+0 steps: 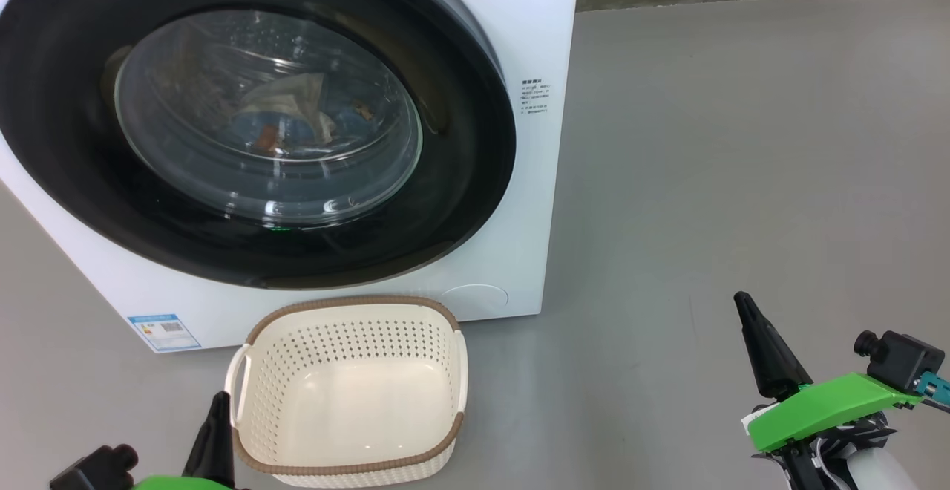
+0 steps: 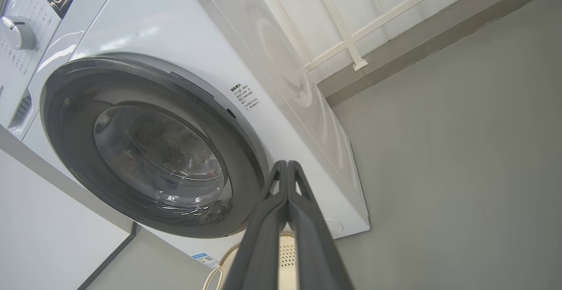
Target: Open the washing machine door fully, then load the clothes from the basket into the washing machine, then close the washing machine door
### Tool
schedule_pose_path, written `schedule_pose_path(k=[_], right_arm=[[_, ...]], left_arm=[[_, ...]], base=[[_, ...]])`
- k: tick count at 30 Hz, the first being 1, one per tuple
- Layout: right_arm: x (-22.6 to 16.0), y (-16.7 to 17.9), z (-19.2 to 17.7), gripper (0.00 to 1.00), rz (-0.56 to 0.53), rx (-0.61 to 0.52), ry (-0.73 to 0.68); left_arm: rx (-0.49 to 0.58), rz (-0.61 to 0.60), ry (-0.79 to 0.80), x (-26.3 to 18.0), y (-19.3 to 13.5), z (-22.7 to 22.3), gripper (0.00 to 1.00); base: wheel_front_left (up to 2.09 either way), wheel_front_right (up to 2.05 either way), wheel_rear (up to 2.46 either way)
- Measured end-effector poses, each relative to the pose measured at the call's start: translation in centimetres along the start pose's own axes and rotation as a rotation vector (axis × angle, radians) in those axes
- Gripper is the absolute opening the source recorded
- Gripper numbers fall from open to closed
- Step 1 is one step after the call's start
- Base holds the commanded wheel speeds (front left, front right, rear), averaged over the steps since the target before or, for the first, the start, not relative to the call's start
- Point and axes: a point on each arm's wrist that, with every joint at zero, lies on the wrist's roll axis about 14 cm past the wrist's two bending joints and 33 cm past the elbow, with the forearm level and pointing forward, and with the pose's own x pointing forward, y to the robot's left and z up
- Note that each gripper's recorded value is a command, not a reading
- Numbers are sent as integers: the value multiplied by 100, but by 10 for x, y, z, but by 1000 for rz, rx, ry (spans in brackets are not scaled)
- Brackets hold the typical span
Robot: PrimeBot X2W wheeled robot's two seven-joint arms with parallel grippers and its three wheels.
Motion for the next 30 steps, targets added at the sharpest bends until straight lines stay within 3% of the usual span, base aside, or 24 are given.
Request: schedule_pose_path(k=[30], right_arm=[[-2,-11,-4,0,-74,337,2]], left_arm=[[-320,51,6,0,10,4,0]], base=[[0,0,0]])
